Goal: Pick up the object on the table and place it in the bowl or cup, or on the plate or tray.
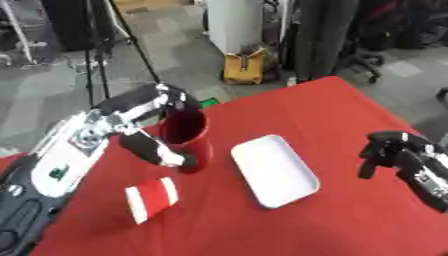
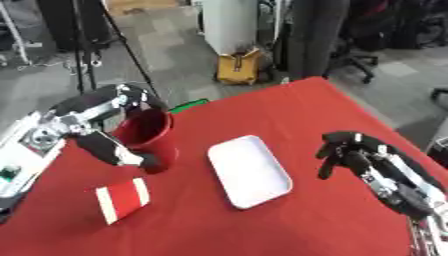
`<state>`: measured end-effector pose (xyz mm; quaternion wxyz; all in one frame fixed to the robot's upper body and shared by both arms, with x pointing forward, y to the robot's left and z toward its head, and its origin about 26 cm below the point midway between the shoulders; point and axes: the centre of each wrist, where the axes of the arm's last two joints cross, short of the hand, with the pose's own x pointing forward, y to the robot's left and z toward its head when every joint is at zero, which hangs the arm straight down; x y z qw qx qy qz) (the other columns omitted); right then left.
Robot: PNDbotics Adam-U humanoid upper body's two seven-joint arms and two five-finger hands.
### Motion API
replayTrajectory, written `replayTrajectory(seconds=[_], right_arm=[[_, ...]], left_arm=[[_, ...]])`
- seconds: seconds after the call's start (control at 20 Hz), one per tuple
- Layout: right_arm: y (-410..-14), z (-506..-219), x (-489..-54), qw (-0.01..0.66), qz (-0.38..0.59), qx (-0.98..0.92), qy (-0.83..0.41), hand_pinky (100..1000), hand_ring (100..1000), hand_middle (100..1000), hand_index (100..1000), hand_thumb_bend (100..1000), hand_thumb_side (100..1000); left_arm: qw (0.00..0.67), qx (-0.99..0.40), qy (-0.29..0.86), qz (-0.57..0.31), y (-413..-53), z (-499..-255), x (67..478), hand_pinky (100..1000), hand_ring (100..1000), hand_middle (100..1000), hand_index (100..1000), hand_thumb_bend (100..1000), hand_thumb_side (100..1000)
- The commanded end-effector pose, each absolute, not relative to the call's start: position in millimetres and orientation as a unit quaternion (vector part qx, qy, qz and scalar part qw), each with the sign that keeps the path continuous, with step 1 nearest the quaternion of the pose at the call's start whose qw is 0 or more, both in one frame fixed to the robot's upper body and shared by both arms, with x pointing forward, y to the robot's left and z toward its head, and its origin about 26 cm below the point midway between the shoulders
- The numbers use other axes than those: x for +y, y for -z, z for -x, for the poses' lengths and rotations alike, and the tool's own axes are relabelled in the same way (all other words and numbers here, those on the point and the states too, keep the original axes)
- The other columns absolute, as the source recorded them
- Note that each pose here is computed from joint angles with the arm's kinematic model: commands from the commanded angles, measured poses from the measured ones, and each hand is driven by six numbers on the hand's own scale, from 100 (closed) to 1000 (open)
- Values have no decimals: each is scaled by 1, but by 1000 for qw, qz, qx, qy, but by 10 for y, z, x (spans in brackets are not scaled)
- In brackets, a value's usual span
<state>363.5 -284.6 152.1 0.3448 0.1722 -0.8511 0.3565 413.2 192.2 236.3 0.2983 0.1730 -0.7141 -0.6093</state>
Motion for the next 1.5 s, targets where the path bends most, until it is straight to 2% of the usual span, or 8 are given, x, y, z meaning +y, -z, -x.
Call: replayTrajectory(seconds=[0.05,0.4,0.45,0.6,0.75,0.95,1.5], right_arm=[[-1654,-3646,-2797,301,-174,-855,-385,539,517,639,847,100,584],[-1708,-3666,-2731,286,-183,-858,-386,540,518,640,848,100,582],[-1710,-3666,-2728,286,-183,-858,-386,540,518,640,848,100,583],[-1719,-3664,-2709,284,-186,-857,-388,540,518,640,848,100,583],[-1735,-3664,-2670,279,-193,-857,-389,541,518,640,848,100,583],[-1755,-3664,-2643,275,-197,-856,-391,541,518,640,848,100,583],[-1786,-3651,-2633,271,-199,-856,-393,541,518,640,848,100,585]], left_arm=[[264,-722,615,-177,-2434,-4135,1774,478,417,510,752,100,352],[238,-740,609,-159,-2103,-4250,1524,512,430,515,751,146,369],[237,-745,603,-158,-2059,-4268,1512,514,436,515,750,192,371],[235,-766,576,-164,-1921,-4326,1478,514,436,514,750,233,374],[227,-782,551,-180,-1836,-4374,1475,517,454,521,750,316,338],[207,-787,541,-212,-1724,-4425,1500,525,467,530,753,355,349],[199,-771,559,-233,-1326,-4485,1423,525,469,528,754,365,391]])
